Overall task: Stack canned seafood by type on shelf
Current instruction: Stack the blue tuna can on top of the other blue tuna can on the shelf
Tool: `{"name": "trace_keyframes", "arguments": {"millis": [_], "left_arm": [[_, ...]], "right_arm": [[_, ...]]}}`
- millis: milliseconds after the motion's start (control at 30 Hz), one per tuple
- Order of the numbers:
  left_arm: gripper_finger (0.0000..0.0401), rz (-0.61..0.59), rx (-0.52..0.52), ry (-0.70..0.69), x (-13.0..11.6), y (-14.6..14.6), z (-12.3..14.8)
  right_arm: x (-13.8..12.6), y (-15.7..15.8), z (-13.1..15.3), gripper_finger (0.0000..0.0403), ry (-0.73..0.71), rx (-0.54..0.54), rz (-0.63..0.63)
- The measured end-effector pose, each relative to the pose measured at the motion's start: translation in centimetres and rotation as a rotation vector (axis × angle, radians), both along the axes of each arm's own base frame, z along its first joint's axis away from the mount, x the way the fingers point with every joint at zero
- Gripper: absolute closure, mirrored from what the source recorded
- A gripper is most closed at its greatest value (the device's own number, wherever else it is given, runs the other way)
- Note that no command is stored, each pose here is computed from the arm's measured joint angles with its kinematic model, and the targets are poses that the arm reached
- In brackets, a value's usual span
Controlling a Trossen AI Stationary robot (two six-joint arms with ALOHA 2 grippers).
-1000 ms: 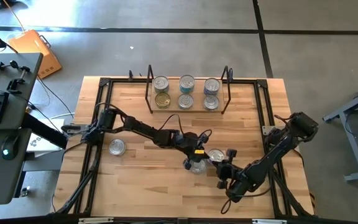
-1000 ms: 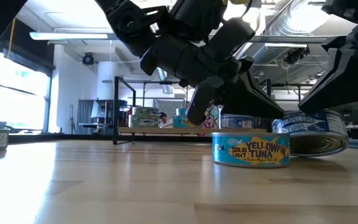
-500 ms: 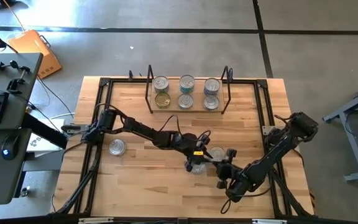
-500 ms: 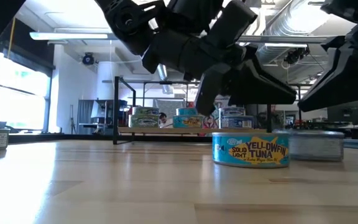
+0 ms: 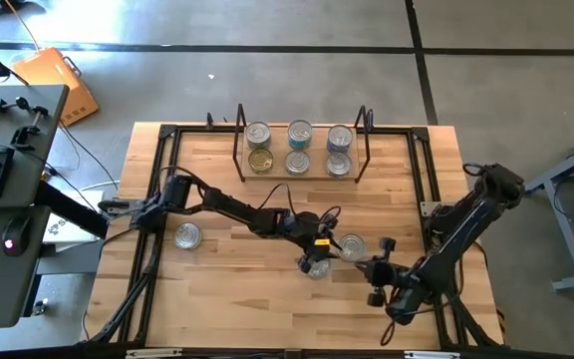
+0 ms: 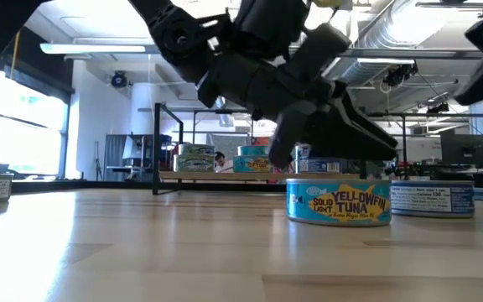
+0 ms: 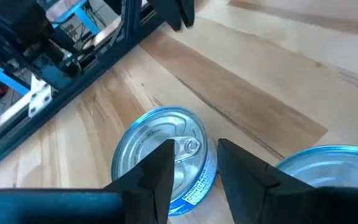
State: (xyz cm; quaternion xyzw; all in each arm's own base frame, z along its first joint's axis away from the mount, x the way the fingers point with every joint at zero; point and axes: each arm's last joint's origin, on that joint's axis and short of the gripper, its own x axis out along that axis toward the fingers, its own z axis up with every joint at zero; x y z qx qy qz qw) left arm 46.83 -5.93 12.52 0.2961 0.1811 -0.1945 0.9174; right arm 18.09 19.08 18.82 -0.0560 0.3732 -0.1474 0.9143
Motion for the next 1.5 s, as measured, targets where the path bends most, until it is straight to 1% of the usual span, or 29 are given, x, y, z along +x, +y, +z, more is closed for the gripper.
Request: {"name": "trace_keyframes", "arguments": {"millis": [100, 267, 333, 400, 500, 567, 733, 767, 900, 1000, 1100, 1267, 1400, 1500], "left_arm": [[0.0295, 0.006, -0.008, 0.024, 0.6, -0.1, -0.6], [0.0299, -0.001, 0.002, 0.012, 1.4, -0.2, -1.1], [0.0299, -0.001, 0.002, 0.014, 1.5, -0.2, -1.1], [0.0299, 0.0, 0.0, 0.018, 1.5, -0.2, -1.2], [0.03, -0.007, 0.01, 0.018, 1.5, -0.3, -1.2], [0.03, -0.018, 0.026, 0.012, 1.5, -0.6, -1.1], [0.0291, -0.031, 0.097, -0.01, 1.4, -1.5, -1.0], [0.0286, -0.026, 0.119, -0.014, 1.4, -1.6, -0.9], [0.0265, 0.01, 0.204, -0.026, 1.4, -1.6, -0.8], [0.0252, 0.032, 0.215, -0.02, 1.4, -1.3, -0.9], [0.0241, 0.034, 0.218, -0.013, 1.4, -1.3, -0.9], [0.0225, 0.04, 0.211, 0.039, 1.2, -1.1, -1.4], [0.0225, 0.054, 0.193, 0.079, 1.1, -0.7, -1.7], [0.0242, 0.025, 0.174, 0.099, 1.0, -0.3, -1.9]], "right_arm": [[-0.9, -0.1, -0.3, 0.0356, 0.064, -0.047, 0.038], [-1.7, -0.8, -2.8, 0.0277, 0.128, -0.194, 0.19], [-1.8, -1.4, -4.0, 0.0259, 0.143, -0.24, 0.233], [-1.7, -2.0, -5.1, 0.0255, 0.142, -0.271, 0.28], [-1.3, -3.0, -6.4, 0.0269, 0.152, -0.288, 0.335], [-0.9, -3.7, -6.9, 0.0291, 0.176, -0.26, 0.353], [0.1, -4.8, -7.0, 0.0381, 0.172, -0.195, 0.286], [0.3, -4.8, -6.8, 0.039, 0.168, -0.187, 0.277], [1.3, -4.8, -6.1, 0.0388, 0.137, -0.142, 0.218], [2.1, -4.7, -5.4, 0.04, 0.104, -0.102, 0.18], [2.6, -4.7, -5.0, 0.04, 0.081, -0.069, 0.141], [3.0, -4.6, -4.3, 0.0402, 0.081, -0.048, 0.129], [2.7, -3.9, -3.0, 0.0402, 0.096, -0.057, 0.126], [2.3, -3.0, -1.2, 0.0402, 0.051, -0.058, 0.123]]}}
